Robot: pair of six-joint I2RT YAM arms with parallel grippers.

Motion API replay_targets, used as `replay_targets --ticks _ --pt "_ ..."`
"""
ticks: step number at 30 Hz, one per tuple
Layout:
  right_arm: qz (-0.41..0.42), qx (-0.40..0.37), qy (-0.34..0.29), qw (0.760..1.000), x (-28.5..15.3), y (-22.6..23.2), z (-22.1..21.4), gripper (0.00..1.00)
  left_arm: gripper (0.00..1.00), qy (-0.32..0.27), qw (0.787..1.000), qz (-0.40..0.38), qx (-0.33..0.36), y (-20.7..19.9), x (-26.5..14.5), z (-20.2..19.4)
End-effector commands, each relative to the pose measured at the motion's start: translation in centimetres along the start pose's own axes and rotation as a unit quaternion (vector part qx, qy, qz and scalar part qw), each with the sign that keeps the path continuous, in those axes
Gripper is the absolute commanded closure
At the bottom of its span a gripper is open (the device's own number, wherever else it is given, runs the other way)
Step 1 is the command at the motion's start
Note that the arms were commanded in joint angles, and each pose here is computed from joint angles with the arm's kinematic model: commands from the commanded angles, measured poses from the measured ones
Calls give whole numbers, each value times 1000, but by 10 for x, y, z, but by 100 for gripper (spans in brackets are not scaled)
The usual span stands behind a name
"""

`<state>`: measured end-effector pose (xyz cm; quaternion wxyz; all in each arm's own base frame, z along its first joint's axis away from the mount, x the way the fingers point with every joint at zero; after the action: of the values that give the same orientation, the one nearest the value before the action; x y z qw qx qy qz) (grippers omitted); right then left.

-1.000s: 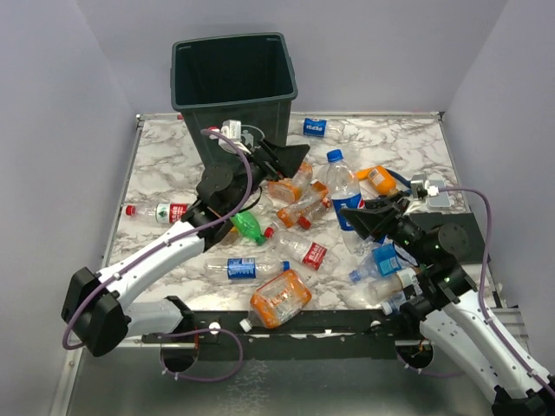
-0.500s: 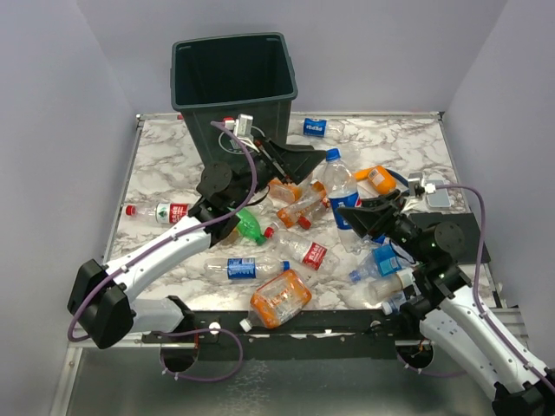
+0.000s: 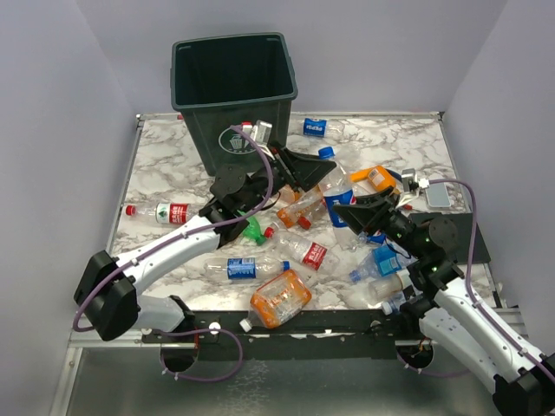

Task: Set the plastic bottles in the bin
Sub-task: Pick up the plastic bottle at the center of the board.

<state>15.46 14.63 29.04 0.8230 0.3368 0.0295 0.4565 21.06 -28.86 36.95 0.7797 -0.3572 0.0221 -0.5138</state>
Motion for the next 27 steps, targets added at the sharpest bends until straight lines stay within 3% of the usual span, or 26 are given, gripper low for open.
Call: replay_targets --ticks 1,4,6,7,9,11,12,22,27 --pt "20 -5 5 1000 -1 3 -3 63 55 -1 1000 -19 12 -5 8 3" --pt "19 -9 15 1000 -2 3 -4 63 70 5 999 -28 15 -6 12 3" --pt "15 -10 24 1000 -2 3 -5 59 88 8 999 -33 18 -6 13 3" --pt "12 -11 30 999 -2 3 -4 51 99 9 999 -34 20 -6 13 3" --pt "5 -13 46 999 -2 6 -1 25 100 8 999 -30 24 -5 12 3" --pt "-8 -15 60 998 -1 11 5 6 100 4 999 -20 39 -5 11 6" --pt "-12 -20 64 998 -1 14 9 1 100 0 999 -13 49 -5 10 8" --pt "-69 -87 42 993 -20 64 70 0 100 -55 979 77 181 -20 0 61" --pt "-131 -117 4 984 -40 75 90 0 100 -108 947 134 272 -34 -6 105"
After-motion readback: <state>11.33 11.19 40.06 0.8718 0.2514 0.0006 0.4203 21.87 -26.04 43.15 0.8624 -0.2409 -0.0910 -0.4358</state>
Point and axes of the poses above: each gripper's point midway between its finger pads, its own x axis out along the fingers, its own y axis along the line the jaws close on, z = x × y, the point moved 9 cm from there along -x, back along the fingers, and after that the axes turned 5 degrees about x, right-handed, at the moved point
